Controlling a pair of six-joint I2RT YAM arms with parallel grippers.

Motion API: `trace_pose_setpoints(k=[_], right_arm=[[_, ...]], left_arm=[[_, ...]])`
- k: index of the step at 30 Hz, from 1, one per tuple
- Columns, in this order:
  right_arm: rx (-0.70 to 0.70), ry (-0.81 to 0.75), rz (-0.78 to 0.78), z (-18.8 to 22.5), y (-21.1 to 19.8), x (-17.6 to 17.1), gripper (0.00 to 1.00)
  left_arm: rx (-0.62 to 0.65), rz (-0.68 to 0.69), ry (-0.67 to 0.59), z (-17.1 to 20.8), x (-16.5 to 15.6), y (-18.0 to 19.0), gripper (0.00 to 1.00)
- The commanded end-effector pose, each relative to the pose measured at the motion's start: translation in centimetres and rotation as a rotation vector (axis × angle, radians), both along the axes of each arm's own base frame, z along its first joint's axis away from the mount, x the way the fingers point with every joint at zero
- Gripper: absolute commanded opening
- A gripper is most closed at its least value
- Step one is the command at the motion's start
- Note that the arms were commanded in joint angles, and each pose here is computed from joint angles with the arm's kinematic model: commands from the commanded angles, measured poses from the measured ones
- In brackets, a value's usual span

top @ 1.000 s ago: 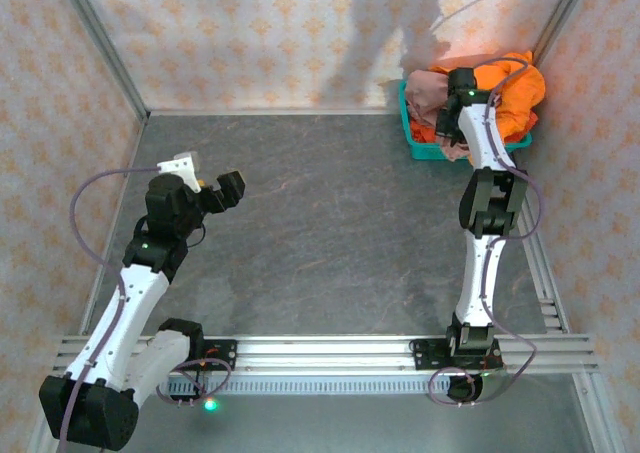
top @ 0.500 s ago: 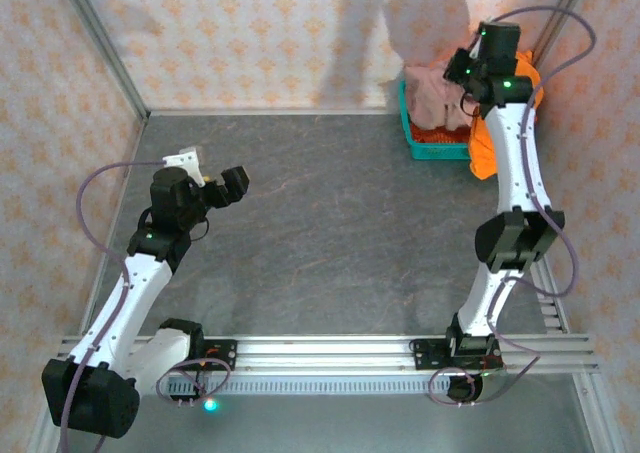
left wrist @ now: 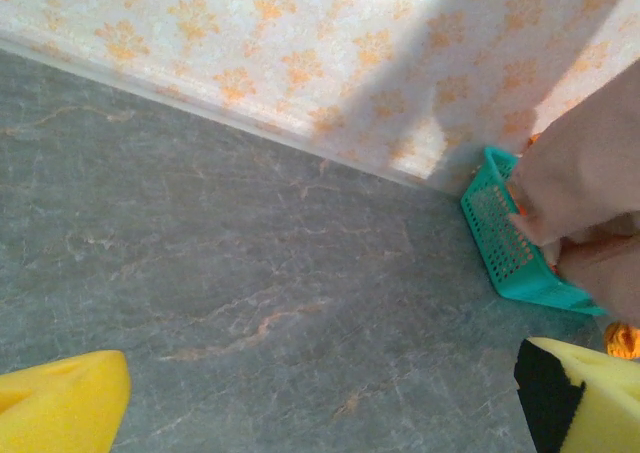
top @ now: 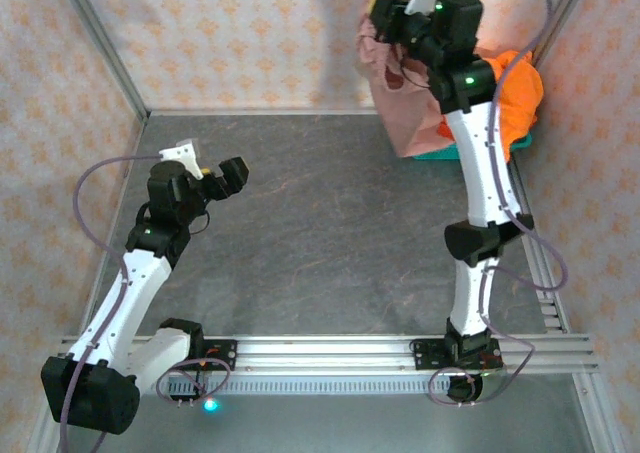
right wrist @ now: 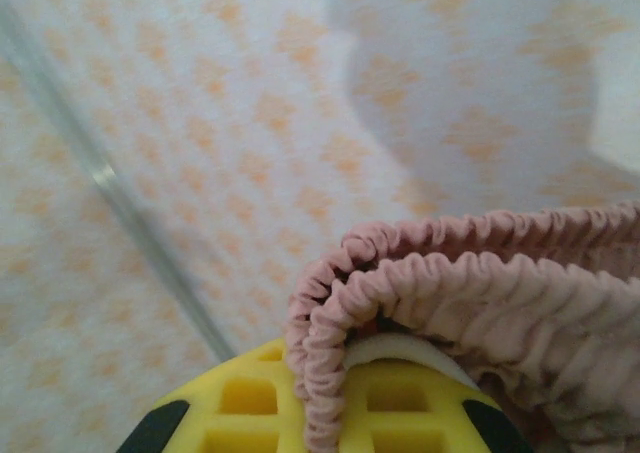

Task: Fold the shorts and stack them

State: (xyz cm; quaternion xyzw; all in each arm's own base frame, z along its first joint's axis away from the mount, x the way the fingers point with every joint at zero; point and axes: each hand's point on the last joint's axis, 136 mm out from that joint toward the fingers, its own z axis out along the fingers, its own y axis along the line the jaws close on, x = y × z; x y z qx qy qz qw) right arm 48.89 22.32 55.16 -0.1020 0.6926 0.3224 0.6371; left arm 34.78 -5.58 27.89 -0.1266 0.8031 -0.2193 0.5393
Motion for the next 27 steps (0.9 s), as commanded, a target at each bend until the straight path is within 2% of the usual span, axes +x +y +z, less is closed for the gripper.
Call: trace_pose_setpoints(k=[1,4,6,11,15,18,19,20,21,23,25,27], right_arm=[[-0.039,-0.118,0.133,2.5,3.3,-3.3,0.00],[-0.115,-0.148,0.215,2.4,5.3,-6.2,0.00],[-0.192,-0.117,0.252,0.7,5.9,-7.4,0.00],[-0.361,0.027,0.264,-7.4,4.9,-8.8,0.00],[-0.367,0.013,0.247,-14.6,3.0,-12.1,0.00],[-0.401,0.065,0.169,-21.1,0.2,-14.5,0.14],[-0.419,0.099,0.140,-23.2,-0.7,-15.0,0.25],[-0.432,0.133,0.102,-25.0,-1.9,-15.7,0.47],[-0.437,0.171,0.063,-26.5,-3.0,-16.3,0.60],[-0.435,0.220,0.014,-28.4,-4.4,-17.5,0.68],[-0.403,0.243,-0.034,-29.1,-5.6,-18.3,0.85],[-0.369,0.275,-0.066,-29.7,-6.4,-19.0,0.95]], left_arm=[[-0.008,0.024,-0.066,3.0,0.2,0.1,1.00],[-0.002,0.031,-0.079,3.7,0.1,0.3,1.00],[-0.002,0.036,-0.086,3.9,0.0,0.4,1.00],[-0.018,0.044,-0.082,3.4,0.0,0.4,1.00],[-0.027,0.055,-0.058,2.3,0.1,0.3,1.00],[-0.023,0.052,-0.033,1.4,0.2,-0.1,1.00],[-0.023,0.050,-0.021,1.0,0.3,-0.3,1.00],[-0.017,0.043,-0.005,0.4,0.4,-0.8,1.00],[-0.007,0.035,0.013,-0.2,0.5,-1.4,1.00],[0.025,0.032,0.059,-1.5,0.9,-2.1,1.00],[0.052,0.023,0.124,-3.1,1.2,-3.1,1.00],[0.062,0.015,0.193,-4.7,1.6,-3.9,1.00]])
